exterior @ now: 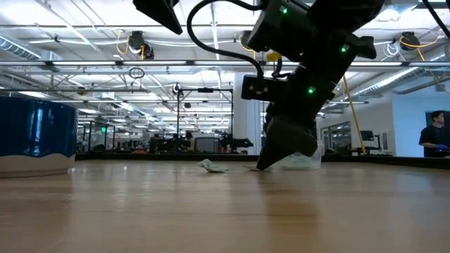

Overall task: Pick and place Stevia / Truvia into bins
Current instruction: Put the light green stevia packet into the transparent container

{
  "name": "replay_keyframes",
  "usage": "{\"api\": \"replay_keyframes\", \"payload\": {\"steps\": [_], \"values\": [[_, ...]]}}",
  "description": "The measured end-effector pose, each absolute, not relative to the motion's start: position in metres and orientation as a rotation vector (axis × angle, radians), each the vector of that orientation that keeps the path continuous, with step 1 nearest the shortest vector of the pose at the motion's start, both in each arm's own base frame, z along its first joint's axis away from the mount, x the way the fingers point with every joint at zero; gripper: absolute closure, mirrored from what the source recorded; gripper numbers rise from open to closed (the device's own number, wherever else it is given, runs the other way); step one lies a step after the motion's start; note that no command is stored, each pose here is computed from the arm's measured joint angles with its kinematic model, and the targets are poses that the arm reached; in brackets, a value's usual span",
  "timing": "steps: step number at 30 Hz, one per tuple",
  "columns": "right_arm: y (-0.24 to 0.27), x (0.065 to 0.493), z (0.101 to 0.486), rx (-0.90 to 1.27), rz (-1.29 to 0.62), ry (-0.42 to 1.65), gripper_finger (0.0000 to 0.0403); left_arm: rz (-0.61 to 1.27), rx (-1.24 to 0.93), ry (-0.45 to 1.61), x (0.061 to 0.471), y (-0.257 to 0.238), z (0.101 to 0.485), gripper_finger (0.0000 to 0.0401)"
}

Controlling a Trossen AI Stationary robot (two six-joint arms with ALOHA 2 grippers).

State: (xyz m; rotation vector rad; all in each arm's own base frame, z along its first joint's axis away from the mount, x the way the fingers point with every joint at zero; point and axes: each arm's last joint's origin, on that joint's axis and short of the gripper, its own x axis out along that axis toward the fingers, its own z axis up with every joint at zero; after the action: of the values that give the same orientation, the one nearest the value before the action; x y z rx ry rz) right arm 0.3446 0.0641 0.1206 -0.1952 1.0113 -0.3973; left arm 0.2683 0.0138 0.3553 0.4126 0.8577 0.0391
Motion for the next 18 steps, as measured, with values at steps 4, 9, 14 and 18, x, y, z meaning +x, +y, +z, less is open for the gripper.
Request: {"api": "replay_keyframes", "payload": {"steps": [4, 9, 14, 18], "values": [[0.063, 0.343, 0.119, -0.191, -0.399, 1.036, 0.0330, 0.030, 0.423, 0.870, 0.268, 0.014, 0.351, 0.0354], [0.063, 0.342, 0.119, -0.183, -0.402, 1.036, 0.0359, 0.033, 0.411, 0.871, 0.268, 0.014, 0.351, 0.0355], [0.063, 0.342, 0.119, -0.183, -0.402, 1.036, 0.0398, -0.045, 0.312, 0.856, 0.268, 0.011, 0.350, 0.0355], [0.064, 0.343, 0.119, -0.183, -0.399, 1.031, 0.0397, -0.175, 0.264, 0.833, 0.271, 0.003, 0.339, 0.0355]]}}
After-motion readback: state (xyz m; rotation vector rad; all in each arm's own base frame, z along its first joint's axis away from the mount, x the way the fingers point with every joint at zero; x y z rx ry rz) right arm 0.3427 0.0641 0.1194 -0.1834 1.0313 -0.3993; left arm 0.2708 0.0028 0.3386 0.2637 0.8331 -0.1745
